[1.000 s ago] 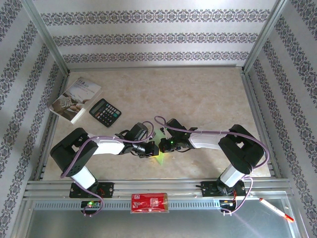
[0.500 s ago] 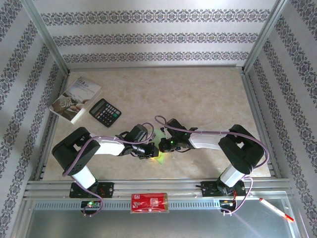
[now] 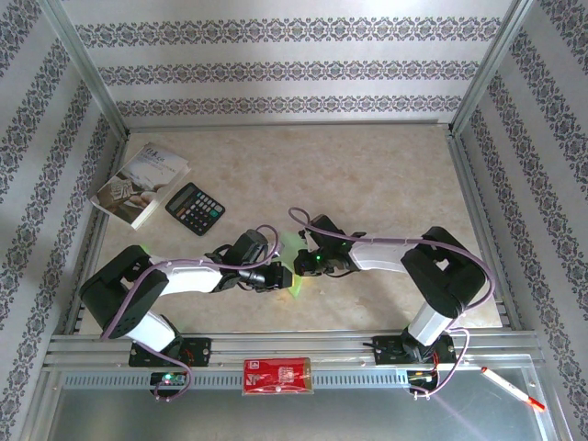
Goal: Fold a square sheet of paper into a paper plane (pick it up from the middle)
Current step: Third fold the triangle at the center of the table.
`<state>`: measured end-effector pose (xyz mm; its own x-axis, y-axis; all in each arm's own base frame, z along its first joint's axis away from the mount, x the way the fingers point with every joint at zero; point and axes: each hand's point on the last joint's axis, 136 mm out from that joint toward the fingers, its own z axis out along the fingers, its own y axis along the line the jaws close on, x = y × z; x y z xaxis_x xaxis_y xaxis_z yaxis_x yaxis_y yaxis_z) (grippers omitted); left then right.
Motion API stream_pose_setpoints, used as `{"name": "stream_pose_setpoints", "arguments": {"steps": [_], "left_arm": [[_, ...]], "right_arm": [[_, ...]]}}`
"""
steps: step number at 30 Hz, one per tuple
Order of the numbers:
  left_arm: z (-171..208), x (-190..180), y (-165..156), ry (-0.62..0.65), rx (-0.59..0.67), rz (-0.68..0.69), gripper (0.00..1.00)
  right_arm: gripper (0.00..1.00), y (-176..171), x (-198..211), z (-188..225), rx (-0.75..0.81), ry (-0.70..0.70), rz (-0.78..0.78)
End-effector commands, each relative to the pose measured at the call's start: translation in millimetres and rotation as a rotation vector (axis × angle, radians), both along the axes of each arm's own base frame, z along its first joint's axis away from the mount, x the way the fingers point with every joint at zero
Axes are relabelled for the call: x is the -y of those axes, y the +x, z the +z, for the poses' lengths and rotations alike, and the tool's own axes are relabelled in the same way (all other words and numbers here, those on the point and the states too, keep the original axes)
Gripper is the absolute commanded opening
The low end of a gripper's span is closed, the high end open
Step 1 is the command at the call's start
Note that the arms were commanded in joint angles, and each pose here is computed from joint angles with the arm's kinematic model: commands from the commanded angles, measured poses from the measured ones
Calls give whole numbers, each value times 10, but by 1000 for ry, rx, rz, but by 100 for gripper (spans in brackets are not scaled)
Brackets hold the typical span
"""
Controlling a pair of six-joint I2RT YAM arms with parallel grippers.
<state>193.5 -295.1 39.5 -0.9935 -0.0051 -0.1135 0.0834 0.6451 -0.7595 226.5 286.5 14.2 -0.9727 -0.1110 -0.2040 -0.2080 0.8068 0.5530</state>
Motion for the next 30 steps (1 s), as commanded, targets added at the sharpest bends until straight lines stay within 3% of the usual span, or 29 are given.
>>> {"name": "stream_pose_setpoints", "arguments": {"steps": [1, 15, 23, 30], "left_arm": [[-2, 40, 56, -23, -2, 5, 16], [-251, 41, -48, 18, -70, -27, 14], [-13, 122, -39, -36, -15, -44, 14], [-74, 165, -94, -29, -33, -67, 14]], "right_arm": [[2, 42, 167, -192, -16, -89, -43], [2, -13, 196, -269, -35, -90, -49], [2, -36, 214, -306, -43, -95, -47], [2, -38, 225, -303, -43, -96, -49]]}}
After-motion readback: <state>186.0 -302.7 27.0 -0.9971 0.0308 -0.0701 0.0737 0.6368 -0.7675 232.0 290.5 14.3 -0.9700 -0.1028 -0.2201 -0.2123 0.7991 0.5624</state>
